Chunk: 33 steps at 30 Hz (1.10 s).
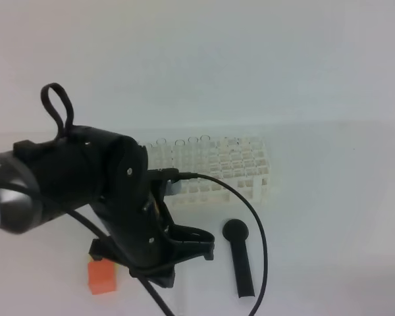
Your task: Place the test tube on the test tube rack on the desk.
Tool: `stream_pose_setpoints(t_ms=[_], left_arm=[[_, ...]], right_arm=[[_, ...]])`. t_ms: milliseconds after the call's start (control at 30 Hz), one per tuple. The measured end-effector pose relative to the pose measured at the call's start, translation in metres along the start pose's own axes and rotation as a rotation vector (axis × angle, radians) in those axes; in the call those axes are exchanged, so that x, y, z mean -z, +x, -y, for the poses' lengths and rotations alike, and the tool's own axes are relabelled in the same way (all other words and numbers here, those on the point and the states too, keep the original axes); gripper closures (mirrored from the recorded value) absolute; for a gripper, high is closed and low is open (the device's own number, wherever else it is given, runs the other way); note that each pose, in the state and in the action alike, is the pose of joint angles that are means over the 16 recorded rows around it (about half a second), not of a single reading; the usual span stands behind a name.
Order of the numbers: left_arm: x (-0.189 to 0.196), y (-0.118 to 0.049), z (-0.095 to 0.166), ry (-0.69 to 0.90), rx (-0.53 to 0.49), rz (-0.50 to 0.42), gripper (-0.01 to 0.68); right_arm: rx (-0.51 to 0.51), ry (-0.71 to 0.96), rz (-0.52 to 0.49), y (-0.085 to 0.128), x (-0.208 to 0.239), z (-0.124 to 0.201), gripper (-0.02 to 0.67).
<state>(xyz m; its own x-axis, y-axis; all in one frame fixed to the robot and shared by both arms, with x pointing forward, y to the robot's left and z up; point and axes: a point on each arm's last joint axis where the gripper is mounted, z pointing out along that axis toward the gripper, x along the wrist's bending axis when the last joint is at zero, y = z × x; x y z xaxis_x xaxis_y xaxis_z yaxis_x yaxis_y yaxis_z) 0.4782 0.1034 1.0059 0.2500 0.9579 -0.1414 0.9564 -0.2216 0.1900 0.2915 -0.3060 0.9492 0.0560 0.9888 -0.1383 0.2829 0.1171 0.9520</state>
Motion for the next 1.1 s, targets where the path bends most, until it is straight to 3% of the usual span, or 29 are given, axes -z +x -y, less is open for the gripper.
stream_pose_setpoints(t_ms=[200,667,1100], left_arm=[[-0.019,-0.004,-0.012,0.024,0.001,-0.021,0.618],[-0.054,-0.008,-0.032,0.084,0.004,-0.083,0.38],[-0.081,-0.012,-0.04,0.153,0.084,-0.109,0.351]], right_arm=[[0.0,0.0,0.0,0.0,0.0,0.0,0.65],[0.0,0.0,0.0,0.0,0.0,0.0,0.65],[0.0,0.0,0.0,0.0,0.0,0.0,0.65]])
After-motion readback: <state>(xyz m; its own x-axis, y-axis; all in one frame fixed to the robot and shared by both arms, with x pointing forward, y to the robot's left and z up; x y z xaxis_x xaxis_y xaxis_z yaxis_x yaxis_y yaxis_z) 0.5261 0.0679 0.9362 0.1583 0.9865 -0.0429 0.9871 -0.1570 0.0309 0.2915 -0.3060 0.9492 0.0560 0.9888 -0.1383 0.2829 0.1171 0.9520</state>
